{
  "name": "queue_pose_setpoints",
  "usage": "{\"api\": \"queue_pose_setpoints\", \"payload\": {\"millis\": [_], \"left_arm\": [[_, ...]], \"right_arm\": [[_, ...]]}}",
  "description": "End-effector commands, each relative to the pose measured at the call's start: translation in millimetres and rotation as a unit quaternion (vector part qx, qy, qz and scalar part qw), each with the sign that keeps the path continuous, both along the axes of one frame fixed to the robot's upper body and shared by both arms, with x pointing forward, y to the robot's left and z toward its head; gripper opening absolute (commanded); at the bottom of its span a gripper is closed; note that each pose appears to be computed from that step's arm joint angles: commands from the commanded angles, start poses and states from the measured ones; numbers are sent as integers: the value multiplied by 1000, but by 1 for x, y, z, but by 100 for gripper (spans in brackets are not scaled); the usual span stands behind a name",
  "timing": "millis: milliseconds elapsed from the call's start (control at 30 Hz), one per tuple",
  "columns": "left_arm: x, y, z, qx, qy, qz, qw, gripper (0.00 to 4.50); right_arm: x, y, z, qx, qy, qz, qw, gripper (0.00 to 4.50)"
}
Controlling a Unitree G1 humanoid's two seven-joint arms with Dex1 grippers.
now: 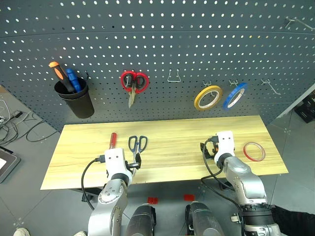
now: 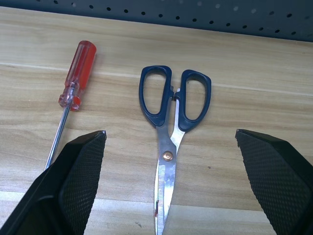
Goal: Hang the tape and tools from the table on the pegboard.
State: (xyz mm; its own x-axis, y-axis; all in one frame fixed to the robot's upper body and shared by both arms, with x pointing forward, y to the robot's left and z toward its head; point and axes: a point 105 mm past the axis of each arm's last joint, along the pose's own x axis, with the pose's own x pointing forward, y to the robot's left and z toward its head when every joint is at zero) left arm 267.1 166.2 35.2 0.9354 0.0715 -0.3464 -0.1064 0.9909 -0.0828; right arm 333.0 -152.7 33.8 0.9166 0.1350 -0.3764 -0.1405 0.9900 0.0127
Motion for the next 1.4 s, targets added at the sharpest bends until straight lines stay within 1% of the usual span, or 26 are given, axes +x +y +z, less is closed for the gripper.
{"api": "queue_pose_setpoints", "payload": {"millis": [33, 1067, 1167, 1267, 1400], "left_arm": [[2, -2, 10, 5, -20, -6, 1000, 448], [1, -4, 10, -2, -23, -7, 1000, 448], [2, -3, 11, -4, -23, -4, 1000, 448], [11, 0, 22, -4, -43, -20, 999, 448], [32, -14, 44, 10, -76, -111, 991, 448]], "right_arm": [[2, -2, 13, 5, -26, -6, 1000, 450], [0, -4, 14, -1, -28, -5, 1000, 450], [1, -8, 17, -13, -36, -7, 999, 450], [5, -19, 23, -35, -39, -9, 999, 450], [7, -41, 31, -65, -23, -1, 998, 450]]}}
